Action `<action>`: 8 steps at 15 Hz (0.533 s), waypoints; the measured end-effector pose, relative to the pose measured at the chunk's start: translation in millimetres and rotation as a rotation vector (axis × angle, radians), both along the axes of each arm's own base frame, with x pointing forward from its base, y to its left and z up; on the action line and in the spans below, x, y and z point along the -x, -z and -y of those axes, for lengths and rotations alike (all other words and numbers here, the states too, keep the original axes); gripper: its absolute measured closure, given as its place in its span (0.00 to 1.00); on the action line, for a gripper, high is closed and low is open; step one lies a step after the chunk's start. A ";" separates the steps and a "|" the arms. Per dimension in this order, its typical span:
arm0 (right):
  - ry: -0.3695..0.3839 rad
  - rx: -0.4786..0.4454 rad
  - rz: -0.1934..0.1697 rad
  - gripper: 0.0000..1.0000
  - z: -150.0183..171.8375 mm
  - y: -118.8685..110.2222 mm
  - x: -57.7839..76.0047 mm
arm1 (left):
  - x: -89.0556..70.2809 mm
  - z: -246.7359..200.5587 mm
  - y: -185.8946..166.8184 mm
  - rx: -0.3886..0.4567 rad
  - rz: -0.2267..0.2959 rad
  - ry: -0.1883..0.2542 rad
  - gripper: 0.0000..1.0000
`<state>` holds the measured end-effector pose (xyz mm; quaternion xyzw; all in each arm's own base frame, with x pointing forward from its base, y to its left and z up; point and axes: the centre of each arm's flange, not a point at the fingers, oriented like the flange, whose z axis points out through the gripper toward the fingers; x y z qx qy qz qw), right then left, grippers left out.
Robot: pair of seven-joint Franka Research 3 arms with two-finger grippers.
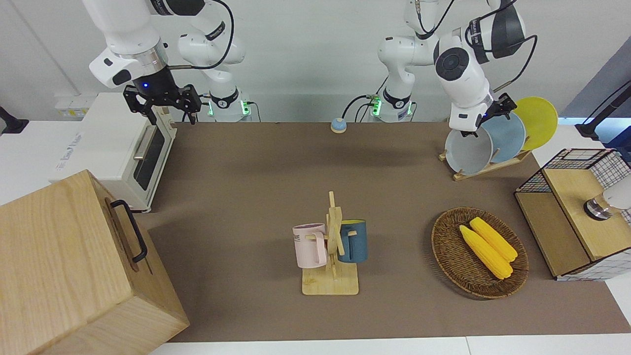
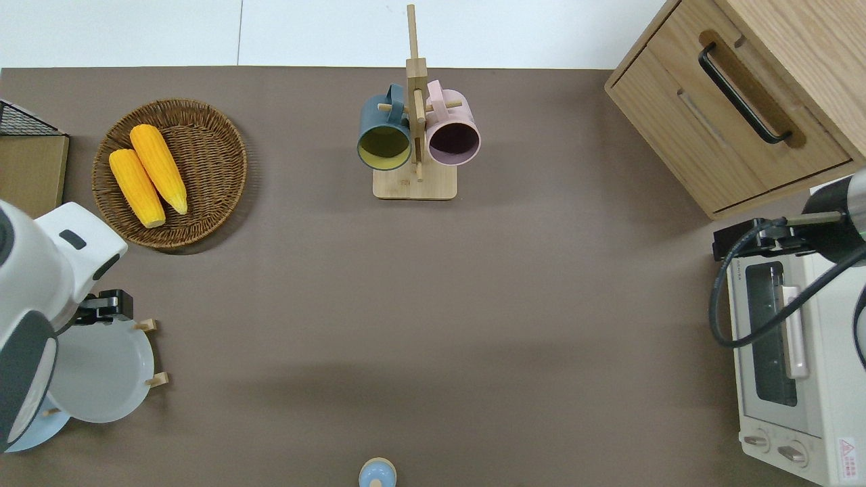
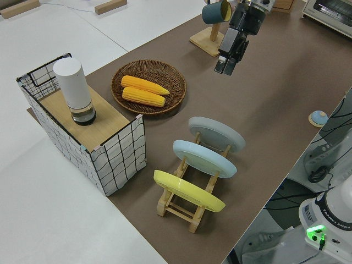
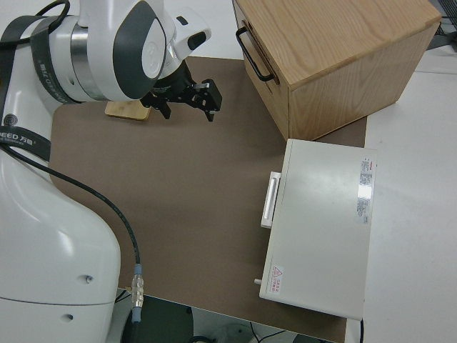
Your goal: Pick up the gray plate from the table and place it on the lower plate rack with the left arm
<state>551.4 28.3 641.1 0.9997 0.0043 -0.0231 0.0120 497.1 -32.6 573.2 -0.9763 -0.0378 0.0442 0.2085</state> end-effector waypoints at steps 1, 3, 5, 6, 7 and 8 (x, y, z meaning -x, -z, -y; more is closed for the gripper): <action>0.000 0.000 0.000 0.01 0.0 0.0 0.0 | 0.6 3.6 -4.7 0.049 -0.001 -0.003 0.00; 0.000 0.000 0.000 0.01 0.0 0.0 0.0 | 1.5 11.8 -7.4 0.143 -0.006 -0.012 0.00; 0.000 0.000 0.000 0.01 0.0 0.0 0.0 | 2.3 22.6 -10.6 0.229 -0.014 0.007 0.00; 0.000 0.000 0.000 0.01 0.0 0.0 0.0 | 2.5 27.5 -12.4 0.252 -0.017 0.027 0.00; 0.000 0.000 0.000 0.01 0.0 0.0 0.0 | 3.0 33.4 -13.8 0.274 -0.021 0.050 0.00; 0.000 0.000 0.000 0.01 0.0 0.0 0.0 | 3.5 40.3 -14.7 0.303 -0.026 0.071 0.00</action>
